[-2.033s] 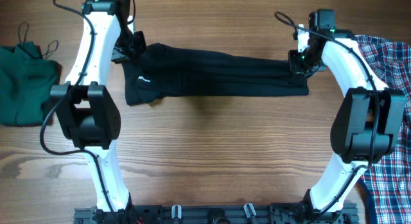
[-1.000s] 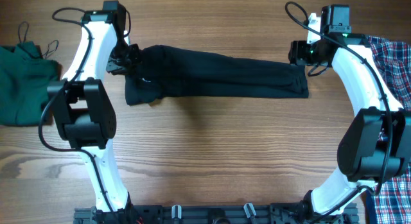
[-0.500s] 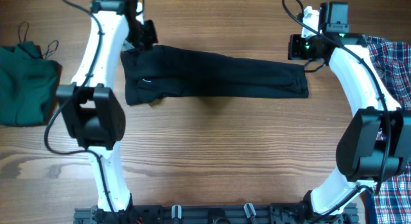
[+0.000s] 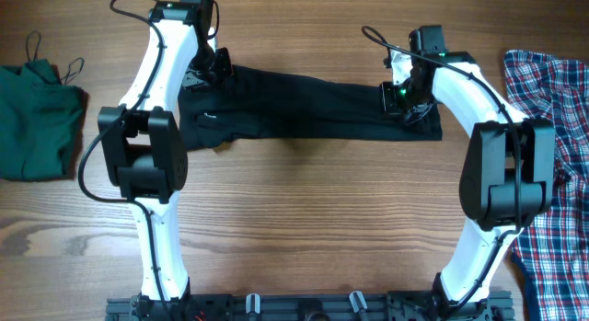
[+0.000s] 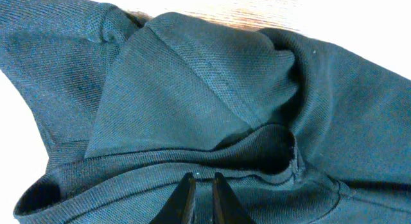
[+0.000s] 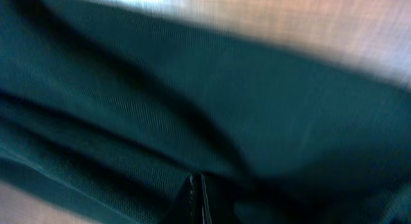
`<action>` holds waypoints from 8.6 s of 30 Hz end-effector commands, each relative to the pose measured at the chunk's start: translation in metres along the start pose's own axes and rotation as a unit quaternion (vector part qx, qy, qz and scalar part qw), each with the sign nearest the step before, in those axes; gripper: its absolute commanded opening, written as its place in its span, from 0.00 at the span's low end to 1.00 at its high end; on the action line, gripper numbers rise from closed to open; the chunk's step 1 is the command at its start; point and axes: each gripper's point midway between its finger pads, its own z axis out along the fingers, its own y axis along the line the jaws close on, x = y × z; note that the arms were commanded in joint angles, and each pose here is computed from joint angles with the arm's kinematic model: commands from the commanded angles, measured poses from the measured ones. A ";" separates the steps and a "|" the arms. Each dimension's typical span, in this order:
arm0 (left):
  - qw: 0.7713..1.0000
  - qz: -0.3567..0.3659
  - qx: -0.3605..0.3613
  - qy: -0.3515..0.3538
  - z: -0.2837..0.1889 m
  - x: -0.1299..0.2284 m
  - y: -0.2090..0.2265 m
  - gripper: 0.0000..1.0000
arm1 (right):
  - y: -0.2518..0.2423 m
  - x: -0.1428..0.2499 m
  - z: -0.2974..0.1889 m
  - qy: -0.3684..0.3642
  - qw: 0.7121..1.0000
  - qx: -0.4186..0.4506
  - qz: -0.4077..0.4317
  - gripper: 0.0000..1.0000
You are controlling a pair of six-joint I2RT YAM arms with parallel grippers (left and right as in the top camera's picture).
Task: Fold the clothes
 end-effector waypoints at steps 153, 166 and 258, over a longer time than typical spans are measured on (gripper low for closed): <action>0.998 0.024 0.004 -0.063 -0.034 0.007 0.001 1.00 | -0.092 0.026 -0.121 -0.081 0.963 0.167 0.197 1.00; 0.998 0.017 -0.016 -0.057 -0.023 0.005 0.012 1.00 | -0.096 0.014 -0.026 -0.136 0.983 0.122 0.000 1.00; 0.996 -0.066 -0.006 -0.065 -0.054 -0.001 0.069 1.00 | 0.074 -0.023 -0.064 -0.050 0.992 0.022 0.117 0.47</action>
